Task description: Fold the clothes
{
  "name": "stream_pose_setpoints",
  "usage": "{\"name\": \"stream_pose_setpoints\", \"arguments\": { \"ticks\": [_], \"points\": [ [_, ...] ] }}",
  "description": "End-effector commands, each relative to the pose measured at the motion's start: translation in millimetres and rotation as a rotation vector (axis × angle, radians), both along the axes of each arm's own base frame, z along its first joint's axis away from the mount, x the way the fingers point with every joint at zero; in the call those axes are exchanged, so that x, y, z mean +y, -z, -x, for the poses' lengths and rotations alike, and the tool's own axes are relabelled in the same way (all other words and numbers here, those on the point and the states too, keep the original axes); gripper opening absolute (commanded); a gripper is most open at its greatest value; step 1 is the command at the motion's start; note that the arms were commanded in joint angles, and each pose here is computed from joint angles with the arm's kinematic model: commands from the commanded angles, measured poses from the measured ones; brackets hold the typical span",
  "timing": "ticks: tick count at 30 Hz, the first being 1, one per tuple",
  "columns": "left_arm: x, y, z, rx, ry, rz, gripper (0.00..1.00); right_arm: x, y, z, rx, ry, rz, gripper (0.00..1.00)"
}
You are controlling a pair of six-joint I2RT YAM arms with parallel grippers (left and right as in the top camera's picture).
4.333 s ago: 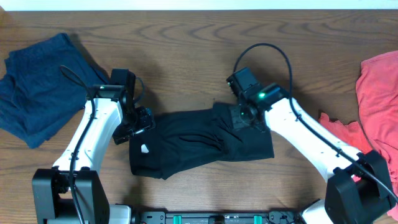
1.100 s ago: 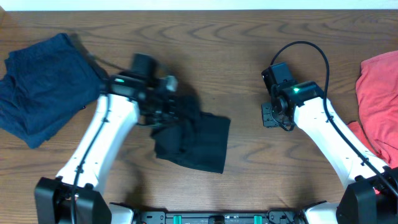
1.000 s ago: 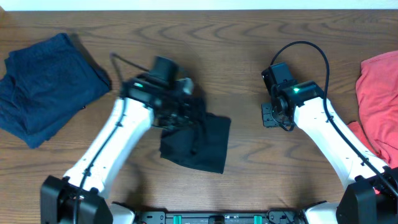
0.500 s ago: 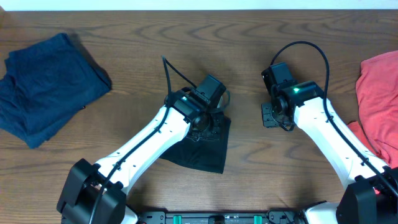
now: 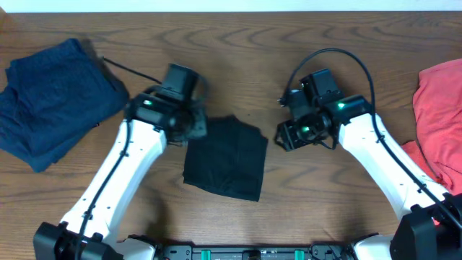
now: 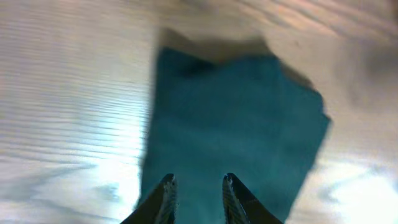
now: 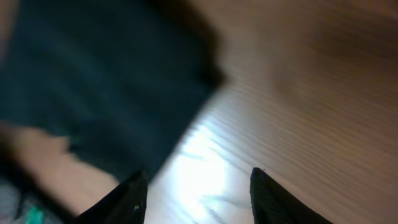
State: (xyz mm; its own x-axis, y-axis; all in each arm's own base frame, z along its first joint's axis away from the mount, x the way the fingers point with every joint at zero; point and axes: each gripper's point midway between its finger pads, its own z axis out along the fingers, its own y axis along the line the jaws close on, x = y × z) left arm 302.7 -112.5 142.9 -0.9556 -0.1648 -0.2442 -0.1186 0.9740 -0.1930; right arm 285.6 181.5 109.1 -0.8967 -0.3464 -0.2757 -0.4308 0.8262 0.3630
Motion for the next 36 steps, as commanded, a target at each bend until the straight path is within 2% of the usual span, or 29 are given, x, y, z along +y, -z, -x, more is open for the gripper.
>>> {"name": "stream_pose_setpoints", "arguments": {
  "ticks": [1, 9, 14, 19, 24, 28, 31, 36],
  "points": [
    [19.6, 16.7, -2.0, 0.042, -0.037, -0.056, 0.27, 38.6, -4.4, 21.5, 0.038, -0.162, -0.139, 0.54],
    [22.2, 76.7, 24.7, 0.229, -0.025, -0.092, 0.27, 82.0, 40.6, 55.0, 0.181, -0.257, -0.096, 0.5],
    [28.7, 116.2, 47.1, 0.333, -0.024, -0.124, 0.27, 92.9, 76.8, 79.4, 0.293, -0.301, -0.033, 0.45],
    [36.7, 142.2, 76.3, 0.434, -0.027, -0.15, 0.26, 79.8, 112.8, 84.5, 0.371, -0.226, 0.1, 0.35],
    [45.2, 151.8, 105.2, 0.52, -0.056, -0.176, 0.25, 30.7, 135.7, 55.1, 0.303, -0.016, 0.363, 0.35],
    [29.4, 148.6, 126.5, 0.617, -0.081, -0.075, 0.2, 0.4, 134.1, 8.6, 0.122, 0.068, 0.492, 0.39],
    [16.0, 140.1, 127.6, 0.623, -0.11, 0.007, 0.2, -9.7, 126.0, -29.4, -0.006, 0.127, 0.522, 0.46],
    [15.8, 115.1, 112.9, 0.484, -0.119, 0.032, 0.21, -3.7, 100.5, -70.6, -0.1, 0.145, 0.466, 0.46]
  ]
}}
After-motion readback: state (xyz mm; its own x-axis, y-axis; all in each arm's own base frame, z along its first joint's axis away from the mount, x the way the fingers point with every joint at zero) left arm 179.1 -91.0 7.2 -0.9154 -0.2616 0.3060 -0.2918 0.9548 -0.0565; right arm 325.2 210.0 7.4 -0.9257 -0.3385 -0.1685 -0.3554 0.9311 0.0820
